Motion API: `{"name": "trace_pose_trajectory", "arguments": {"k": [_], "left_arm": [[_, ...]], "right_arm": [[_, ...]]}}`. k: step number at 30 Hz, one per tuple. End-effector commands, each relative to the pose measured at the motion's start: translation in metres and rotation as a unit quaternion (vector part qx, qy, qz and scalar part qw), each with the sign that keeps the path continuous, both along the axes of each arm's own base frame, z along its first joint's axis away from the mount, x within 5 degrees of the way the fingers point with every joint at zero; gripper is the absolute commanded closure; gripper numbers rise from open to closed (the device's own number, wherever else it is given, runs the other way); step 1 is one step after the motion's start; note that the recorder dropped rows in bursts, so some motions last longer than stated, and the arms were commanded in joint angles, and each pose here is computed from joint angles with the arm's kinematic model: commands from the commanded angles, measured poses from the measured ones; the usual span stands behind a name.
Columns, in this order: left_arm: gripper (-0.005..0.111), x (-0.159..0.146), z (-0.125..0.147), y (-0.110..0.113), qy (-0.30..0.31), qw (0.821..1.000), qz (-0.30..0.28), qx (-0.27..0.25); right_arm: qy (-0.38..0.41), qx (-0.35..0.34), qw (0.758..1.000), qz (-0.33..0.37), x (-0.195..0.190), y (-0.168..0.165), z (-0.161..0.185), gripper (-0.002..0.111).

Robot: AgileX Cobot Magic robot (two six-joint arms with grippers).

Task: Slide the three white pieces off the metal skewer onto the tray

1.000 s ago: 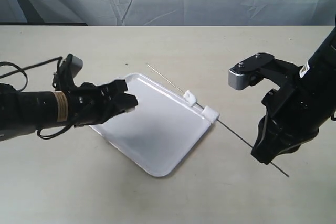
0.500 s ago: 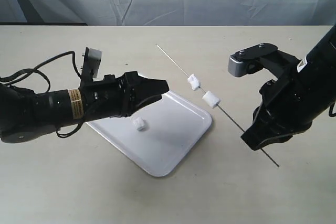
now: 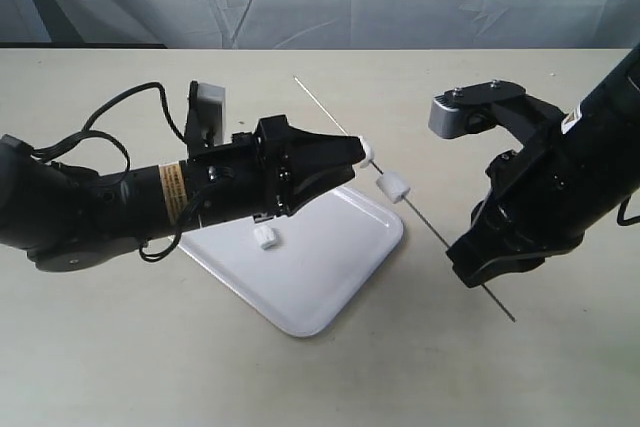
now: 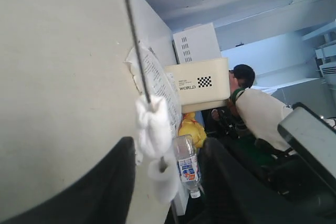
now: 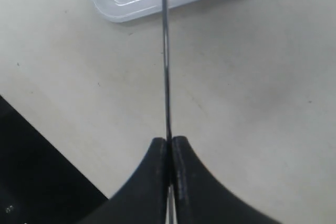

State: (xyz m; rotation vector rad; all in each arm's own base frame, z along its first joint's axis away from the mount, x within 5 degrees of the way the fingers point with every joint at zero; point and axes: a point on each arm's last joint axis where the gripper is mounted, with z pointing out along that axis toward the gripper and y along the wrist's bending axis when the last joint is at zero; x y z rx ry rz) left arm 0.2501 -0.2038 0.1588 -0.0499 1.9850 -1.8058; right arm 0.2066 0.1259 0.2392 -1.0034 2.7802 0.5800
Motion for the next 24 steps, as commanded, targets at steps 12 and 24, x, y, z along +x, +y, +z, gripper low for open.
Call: {"name": "trace_pose_trajectory", "arguments": {"k": [12,24], "left_arm": [[0.067,0.0040,0.0085,-0.0049,-0.009,1.000,0.007,-0.020],[0.083,0.0037,0.0089,-0.0057,-0.012,1.000,0.001,-0.018]], "right_arm": [[0.023,0.019,0.999,0.015,-0.0062,0.0027,0.0018,0.109],[0.025,0.023,0.999,0.013,-0.0063,0.0035,0.0022,0.109]]}}
